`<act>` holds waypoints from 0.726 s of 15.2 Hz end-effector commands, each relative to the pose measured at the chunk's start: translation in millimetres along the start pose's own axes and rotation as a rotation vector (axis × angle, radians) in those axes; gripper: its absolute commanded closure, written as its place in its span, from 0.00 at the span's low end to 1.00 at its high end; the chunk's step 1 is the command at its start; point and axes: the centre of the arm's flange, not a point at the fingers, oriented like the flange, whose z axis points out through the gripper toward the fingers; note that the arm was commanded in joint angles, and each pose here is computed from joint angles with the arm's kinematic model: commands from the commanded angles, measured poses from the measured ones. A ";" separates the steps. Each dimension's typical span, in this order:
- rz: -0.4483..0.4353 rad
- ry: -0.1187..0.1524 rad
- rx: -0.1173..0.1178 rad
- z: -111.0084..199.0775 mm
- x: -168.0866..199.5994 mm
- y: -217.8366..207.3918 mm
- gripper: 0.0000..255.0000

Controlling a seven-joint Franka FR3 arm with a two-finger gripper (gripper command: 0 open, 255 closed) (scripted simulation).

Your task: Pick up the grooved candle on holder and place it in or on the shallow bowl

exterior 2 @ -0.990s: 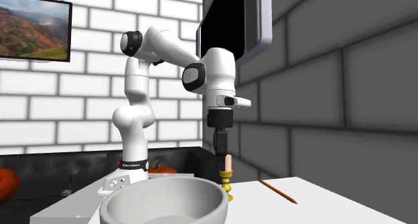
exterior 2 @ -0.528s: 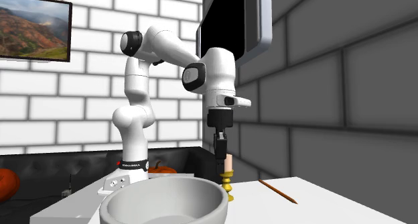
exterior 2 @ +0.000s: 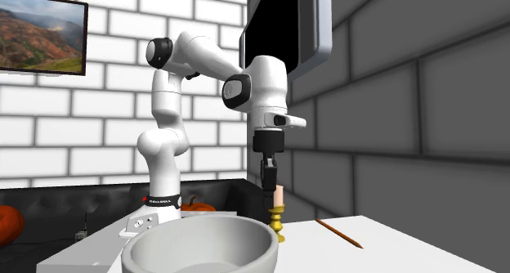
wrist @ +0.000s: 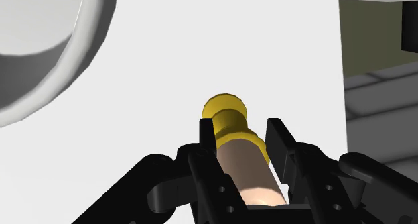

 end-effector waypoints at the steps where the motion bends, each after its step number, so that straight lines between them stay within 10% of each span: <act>1: 0.000 0.000 0.000 -9.2 -0.1 0.2 1.00; 11: 0.000 0.000 0.000 -62.0 -0.9 1.6 1.00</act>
